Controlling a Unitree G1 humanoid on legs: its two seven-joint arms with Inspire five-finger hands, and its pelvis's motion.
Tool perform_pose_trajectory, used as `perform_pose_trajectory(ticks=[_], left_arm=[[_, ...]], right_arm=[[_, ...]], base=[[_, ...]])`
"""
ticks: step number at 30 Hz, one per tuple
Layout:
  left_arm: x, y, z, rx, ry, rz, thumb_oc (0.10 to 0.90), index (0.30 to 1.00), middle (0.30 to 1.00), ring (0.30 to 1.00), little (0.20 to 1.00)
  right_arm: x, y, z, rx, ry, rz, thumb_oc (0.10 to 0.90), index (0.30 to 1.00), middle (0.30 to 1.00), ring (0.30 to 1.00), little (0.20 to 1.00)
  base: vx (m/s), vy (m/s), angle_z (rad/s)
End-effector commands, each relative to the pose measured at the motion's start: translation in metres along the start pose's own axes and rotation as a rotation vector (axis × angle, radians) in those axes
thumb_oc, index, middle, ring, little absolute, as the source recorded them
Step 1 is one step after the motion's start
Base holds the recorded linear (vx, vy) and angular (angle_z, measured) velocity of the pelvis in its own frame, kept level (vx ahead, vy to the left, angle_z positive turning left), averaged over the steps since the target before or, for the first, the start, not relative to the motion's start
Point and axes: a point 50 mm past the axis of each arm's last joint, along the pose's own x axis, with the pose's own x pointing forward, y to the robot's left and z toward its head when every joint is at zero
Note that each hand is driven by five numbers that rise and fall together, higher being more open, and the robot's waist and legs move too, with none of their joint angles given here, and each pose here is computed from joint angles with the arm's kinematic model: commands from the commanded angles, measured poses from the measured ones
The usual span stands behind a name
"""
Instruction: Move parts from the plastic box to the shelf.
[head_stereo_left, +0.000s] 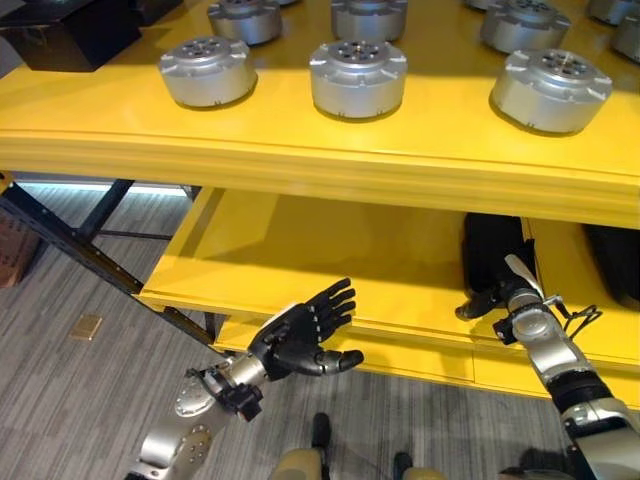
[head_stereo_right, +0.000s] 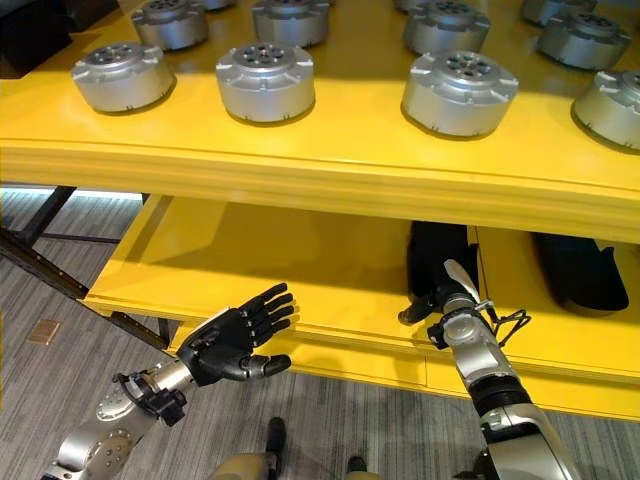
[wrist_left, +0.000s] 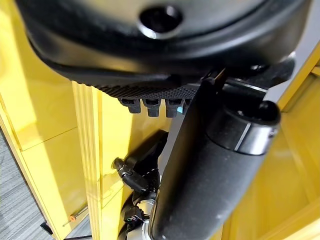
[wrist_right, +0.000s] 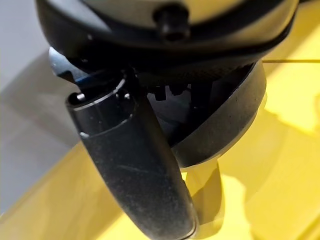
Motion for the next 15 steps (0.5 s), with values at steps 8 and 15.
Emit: perform_pose_trajectory(ticks=[8, 15], left_arm=[[0.015, -0.023, 0.042, 0.017, -0.287, -0.123, 0.9, 1.0, 1.0, 1.0, 1.0], [0.014, -0.024, 0.042, 0.012, -0.292, -0.126, 0.9, 1.0, 1.0, 1.0, 1.0]], right_arm=[[-0.002, -0.052, 0.05, -0.085, -0.298, -0.344, 0.9, 1.0, 1.0, 1.0, 1.0], [-0.005, -0.053, 0.055, -0.081, -0.342, -0.362, 0.9, 1.0, 1.0, 1.0, 1.0]], base=[[0.0, 0.0, 0.0], [0.0, 0.0, 0.0]])
